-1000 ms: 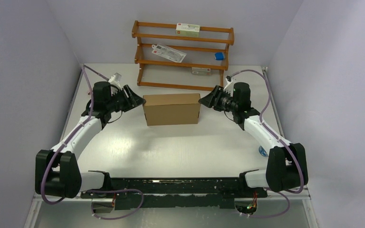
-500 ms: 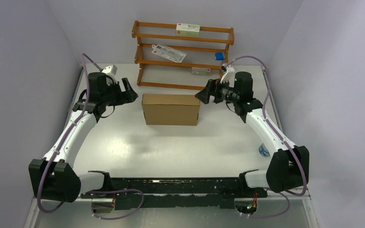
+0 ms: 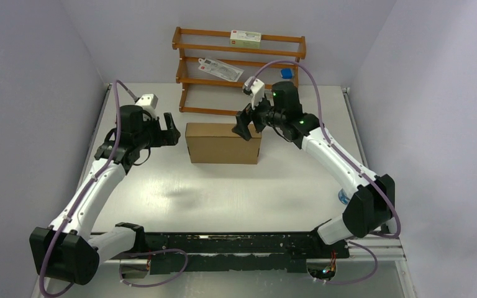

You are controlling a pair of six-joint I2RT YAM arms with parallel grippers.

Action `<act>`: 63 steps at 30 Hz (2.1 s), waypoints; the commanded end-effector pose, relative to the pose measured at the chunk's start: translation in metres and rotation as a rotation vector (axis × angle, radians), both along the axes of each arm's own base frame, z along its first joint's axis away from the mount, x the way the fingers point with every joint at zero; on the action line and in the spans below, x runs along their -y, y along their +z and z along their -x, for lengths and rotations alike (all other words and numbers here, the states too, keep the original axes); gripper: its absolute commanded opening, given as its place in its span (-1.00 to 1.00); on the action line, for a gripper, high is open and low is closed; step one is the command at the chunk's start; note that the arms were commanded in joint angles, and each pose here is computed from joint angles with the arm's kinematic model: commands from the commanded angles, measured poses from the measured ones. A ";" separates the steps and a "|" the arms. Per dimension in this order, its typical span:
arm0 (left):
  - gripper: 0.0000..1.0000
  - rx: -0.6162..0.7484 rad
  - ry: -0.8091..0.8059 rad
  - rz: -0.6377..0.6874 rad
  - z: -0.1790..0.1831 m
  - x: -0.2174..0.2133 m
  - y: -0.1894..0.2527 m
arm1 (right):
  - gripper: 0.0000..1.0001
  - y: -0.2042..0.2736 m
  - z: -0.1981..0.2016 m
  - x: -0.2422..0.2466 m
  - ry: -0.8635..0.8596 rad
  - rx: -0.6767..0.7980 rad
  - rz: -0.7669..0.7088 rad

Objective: Fold the paper box

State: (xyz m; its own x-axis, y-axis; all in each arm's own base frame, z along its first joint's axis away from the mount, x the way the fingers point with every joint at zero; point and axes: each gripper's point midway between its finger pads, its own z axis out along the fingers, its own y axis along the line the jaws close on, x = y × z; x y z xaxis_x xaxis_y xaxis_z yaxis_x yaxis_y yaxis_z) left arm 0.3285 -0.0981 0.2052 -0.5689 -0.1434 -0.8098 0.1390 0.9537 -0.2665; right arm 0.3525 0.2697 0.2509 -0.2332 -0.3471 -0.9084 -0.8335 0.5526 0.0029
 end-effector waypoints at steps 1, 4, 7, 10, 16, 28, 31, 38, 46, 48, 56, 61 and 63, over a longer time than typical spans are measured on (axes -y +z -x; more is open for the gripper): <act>0.95 0.020 -0.033 0.004 0.003 0.007 0.002 | 1.00 -0.007 -0.019 0.028 -0.141 0.009 0.063; 0.95 0.012 -0.060 0.031 0.002 0.014 -0.001 | 0.93 -0.001 -0.024 0.053 -0.225 -0.102 -0.115; 0.95 -0.003 -0.076 0.057 0.001 0.020 -0.003 | 0.90 -0.011 -0.014 0.068 -0.270 -0.229 -0.265; 0.95 -0.032 -0.088 0.090 -0.003 0.026 -0.002 | 0.87 -0.020 -0.001 0.068 -0.289 -0.317 -0.367; 0.95 -0.089 -0.099 0.174 -0.011 0.038 -0.005 | 0.77 -0.041 0.017 0.066 -0.307 -0.480 -0.545; 0.83 -0.185 -0.133 0.282 -0.019 0.041 -0.016 | 0.67 -0.041 0.016 0.072 -0.295 -0.570 -0.685; 0.84 -0.143 -0.117 0.284 -0.020 0.039 -0.002 | 0.68 -0.038 0.009 0.078 -0.327 -0.567 -0.697; 0.87 -0.092 -0.050 0.283 -0.033 0.028 0.017 | 0.60 -0.055 0.002 0.078 -0.355 -0.604 -0.706; 0.83 -0.081 -0.065 0.278 -0.061 0.031 0.016 | 0.38 -0.074 0.001 0.074 -0.336 -0.654 -0.725; 0.80 -0.107 -0.103 0.298 -0.063 0.039 0.011 | 0.35 -0.078 0.001 0.074 -0.339 -0.661 -0.719; 0.66 -0.229 -0.156 0.318 -0.055 0.048 -0.032 | 0.03 -0.121 0.018 0.074 -0.347 -0.750 -0.680; 0.42 -0.303 -0.183 0.334 -0.043 0.053 -0.056 | -0.32 -0.151 0.033 0.077 -0.379 -0.799 -0.640; 0.33 -0.332 -0.189 0.334 -0.036 0.053 -0.065 | -0.53 -0.158 0.038 0.079 -0.388 -0.810 -0.633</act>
